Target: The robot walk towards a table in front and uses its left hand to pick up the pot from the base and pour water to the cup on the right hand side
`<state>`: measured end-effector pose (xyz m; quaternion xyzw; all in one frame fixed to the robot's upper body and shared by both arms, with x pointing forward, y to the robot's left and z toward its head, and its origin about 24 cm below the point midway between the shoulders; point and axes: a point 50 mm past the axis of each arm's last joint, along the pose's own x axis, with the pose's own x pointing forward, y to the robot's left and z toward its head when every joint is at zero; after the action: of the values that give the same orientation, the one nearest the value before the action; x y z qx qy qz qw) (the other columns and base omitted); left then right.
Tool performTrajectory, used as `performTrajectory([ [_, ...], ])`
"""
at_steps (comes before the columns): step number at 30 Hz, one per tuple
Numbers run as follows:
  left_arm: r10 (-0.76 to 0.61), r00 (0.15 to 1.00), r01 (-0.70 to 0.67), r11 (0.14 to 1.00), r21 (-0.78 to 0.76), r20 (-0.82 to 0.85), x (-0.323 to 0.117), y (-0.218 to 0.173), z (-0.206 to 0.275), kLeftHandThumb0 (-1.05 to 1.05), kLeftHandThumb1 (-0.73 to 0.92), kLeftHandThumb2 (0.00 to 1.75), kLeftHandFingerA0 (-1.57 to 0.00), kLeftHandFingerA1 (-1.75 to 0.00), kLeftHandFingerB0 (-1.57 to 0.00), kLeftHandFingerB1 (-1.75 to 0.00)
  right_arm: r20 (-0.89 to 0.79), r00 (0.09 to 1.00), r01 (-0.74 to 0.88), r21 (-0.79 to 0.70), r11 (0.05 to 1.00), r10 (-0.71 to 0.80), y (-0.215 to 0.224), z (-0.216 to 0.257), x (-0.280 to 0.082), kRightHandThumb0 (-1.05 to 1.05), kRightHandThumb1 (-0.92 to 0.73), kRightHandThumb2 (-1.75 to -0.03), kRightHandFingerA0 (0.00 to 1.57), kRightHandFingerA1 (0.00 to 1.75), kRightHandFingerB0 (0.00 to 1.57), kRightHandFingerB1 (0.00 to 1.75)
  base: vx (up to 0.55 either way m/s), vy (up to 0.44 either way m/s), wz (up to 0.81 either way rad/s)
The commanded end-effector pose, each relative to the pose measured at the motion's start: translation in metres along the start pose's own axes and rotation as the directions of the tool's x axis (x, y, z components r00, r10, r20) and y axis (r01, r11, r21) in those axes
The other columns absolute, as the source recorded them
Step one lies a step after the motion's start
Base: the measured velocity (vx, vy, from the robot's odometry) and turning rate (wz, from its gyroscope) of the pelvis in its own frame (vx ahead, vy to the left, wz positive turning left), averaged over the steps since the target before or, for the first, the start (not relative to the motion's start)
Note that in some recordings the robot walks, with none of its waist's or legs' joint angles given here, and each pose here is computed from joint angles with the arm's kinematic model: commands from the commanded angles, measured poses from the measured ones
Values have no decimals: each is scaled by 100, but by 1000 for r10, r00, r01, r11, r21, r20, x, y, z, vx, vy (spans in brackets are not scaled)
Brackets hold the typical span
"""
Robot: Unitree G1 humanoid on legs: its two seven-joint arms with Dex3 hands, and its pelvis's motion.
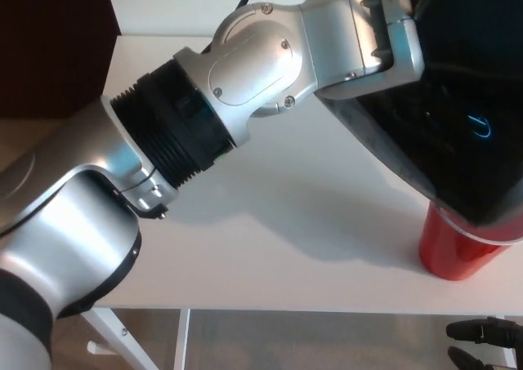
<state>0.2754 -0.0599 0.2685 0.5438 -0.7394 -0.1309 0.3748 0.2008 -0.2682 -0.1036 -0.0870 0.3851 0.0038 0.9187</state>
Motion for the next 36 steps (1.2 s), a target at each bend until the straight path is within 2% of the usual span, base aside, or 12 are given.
performTrajectory([
  [1, -34, 998, 34, 999, 0, 49, 1, 2, 3, -45, 64, 64, -109, -159, -88, -83, -4, 1000, 6, -2, 1000, -6, -2, 1, 0, -70, -24, -87, 91, 79, 58, 76, 0, 0, 0],
  [2, -29, 999, 29, 1000, 4, 40, 1, 2, 2, -41, 48, 93, -134, -140, -86, -88, -3, 1000, 7, 2, 1000, -7, -2, 1, 0, -71, -24, -88, 91, 79, 59, 76, 0, 0, 0],
  [3, -21, 999, 21, 1000, 11, 34, 0, 3, 1, -45, 61, 62, -113, -156, -93, -72, -1, 1000, 5, 1, 1000, -5, -2, 1, 0, -75, -24, -90, 87, 78, 55, 75, 0, 0, 0],
  [14, 76, 933, -113, 990, -86, -351, -8, 18, -44, -34, 54, 59, -112, -157, -93, -53, 3, 1000, -3, 16, 1000, 3, -1, -3, -2, -78, -35, -66, 92, 74, 60, 77, 0, 0, 0],
  [15, 90, 896, -156, 981, -118, -436, -9, 22, -51, -29, 56, 60, -107, -165, -93, -57, -2, 1000, 1, 2, 1000, -1, -1, -4, -2, -77, -35, -69, 94, 74, 61, 77, 0, 0, 0],
  [16, 85, 857, -182, 973, -145, -508, -11, 26, -59, -16, 67, 60, -95, -175, -67, -124, -2, 1000, 2, -4, 1000, -2, -1, -3, -1, -75, -34, -69, 94, 73, 63, 77, 0, 0, 0],
  [18, 48, 770, -219, 956, -193, -636, -19, 34, -78, -2, 65, 67, -88, -175, -65, -152, 0, 1000, 0, -14, 1000, 0, 0, -1, -1, -77, -25, -90, 92, 78, 61, 78, 0, 0, 0],
  [23, -50, 535, -348, 897, -274, -843, -42, 48, -115, -4, 56, 87, -117, -142, -87, -126, -6, 1000, 8, -23, 1000, -8, -2, 0, 0, -79, -24, -90, 92, 76, 61, 77, 0, 0, 0],
  [24, -54, 471, -405, 874, -270, -880, -50, 50, -123, -1, 75, 69, -84, -166, -64, -147, -1, 1000, 5, -18, 1000, -5, -1, 0, 0, -78, -35, -70, 94, 72, 62, 75, 0, 0, 0],
  [26, -136, 256, -586, 765, -266, -957, -78, 53, -144, -12, 75, 74, -119, -122, -82, -107, 3, 1000, 0, -26, 1000, 1, -1, 0, 0, -79, -22, -88, 89, 75, 58, 75, 0, 0, 0],
  [30, -212, 68, -764, 618, -187, -975, -116, 51, -158, -3, 70, 83, -119, -123, -81, -104, 0, 1000, 4, -17, 1000, -4, -1, 1, 0, -78, -32, -66, 97, 74, 60, 77, 0, 0, 0],
  [36, -350, -136, -882, 469, -48, -927, -172, 36, -151, -5, 69, 89, -107, -139, -71, -126, 2, 1000, 11, -18, 1000, -11, -1, 3, 1, -70, -23, -88, 92, 80, 61, 78, 0, 0, 0],
])
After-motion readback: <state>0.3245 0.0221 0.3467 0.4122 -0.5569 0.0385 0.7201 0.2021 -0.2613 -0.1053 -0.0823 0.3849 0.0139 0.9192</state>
